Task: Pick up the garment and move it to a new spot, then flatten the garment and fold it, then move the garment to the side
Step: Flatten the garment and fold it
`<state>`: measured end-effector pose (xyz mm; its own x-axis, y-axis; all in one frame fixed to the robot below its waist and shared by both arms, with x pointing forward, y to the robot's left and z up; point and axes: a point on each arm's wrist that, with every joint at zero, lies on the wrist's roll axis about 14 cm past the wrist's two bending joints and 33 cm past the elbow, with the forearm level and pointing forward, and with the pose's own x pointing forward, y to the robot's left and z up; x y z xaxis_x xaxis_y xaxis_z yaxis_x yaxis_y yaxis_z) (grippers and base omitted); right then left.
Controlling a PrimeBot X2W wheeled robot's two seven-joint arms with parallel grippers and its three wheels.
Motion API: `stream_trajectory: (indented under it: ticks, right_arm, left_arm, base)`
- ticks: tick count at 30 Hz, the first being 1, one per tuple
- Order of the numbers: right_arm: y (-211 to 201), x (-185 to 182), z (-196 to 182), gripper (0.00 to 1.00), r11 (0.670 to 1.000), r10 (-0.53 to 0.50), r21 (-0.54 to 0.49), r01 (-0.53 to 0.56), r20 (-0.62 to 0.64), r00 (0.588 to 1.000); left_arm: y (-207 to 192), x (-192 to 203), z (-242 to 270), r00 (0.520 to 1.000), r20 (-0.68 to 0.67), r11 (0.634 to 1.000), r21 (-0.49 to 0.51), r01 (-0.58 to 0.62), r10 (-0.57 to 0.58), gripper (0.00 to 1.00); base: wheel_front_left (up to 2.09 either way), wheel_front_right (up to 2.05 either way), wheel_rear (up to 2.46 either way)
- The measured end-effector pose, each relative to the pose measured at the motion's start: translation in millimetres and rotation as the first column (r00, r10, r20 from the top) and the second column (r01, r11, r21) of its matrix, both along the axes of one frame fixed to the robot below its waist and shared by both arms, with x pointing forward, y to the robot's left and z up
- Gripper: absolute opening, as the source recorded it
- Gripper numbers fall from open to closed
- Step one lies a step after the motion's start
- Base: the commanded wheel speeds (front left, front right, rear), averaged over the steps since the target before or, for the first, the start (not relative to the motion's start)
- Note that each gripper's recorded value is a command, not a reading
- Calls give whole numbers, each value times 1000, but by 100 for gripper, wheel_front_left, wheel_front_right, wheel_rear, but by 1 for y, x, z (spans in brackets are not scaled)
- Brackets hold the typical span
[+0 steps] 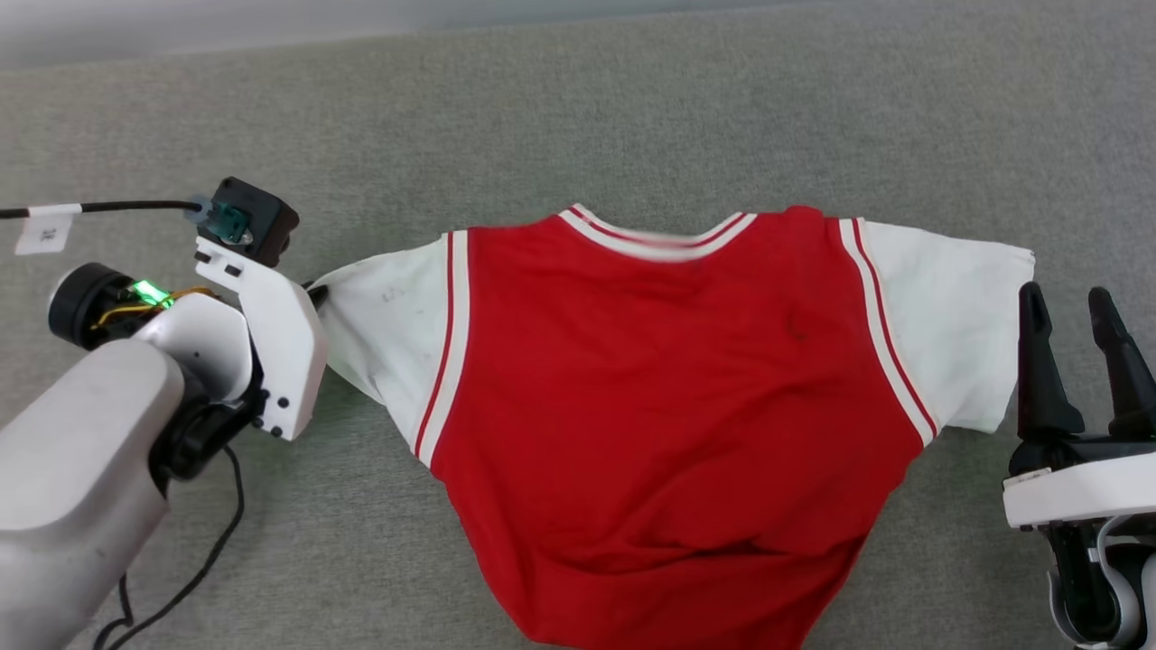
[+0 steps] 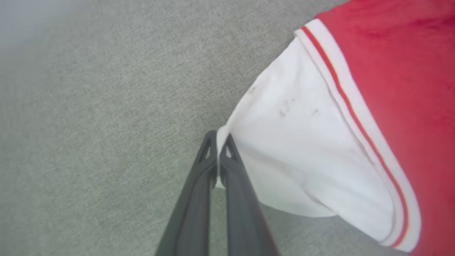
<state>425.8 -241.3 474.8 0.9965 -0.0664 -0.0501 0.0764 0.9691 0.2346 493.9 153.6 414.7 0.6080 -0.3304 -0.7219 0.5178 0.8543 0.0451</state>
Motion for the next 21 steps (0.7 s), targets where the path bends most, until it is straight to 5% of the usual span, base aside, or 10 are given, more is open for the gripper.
stream_trajectory:
  ticks: [3,4,5,11,21]
  right_arm:
    - [-5,0,-7,100,1000,-14,-4,14,-15,1000]
    - [-5,0,-9,100,1000,-16,-4,16,-19,1000]
    - [-5,-1,-10,100,1000,-16,-4,16,-22,1000]
    - [-4,2,0,100,1000,1,-16,-1,0,1000]
    - [5,2,37,100,996,66,-63,-62,61,996]
  left_arm:
    - [-5,2,-20,999,-36,1000,-11,-11,10,0]
    - [-5,2,-24,999,-37,1000,-13,-12,12,36]
    - [-4,3,-26,1000,-24,1000,-7,-13,13,100]
    - [-3,23,13,963,262,997,-68,-47,64,100]
    - [28,7,109,707,656,961,-236,-140,265,100]
  base:
    - [0,0,0]
    - [0,0,0]
    - [0,0,0]
    - [0,0,0]
    - [0,0,0]
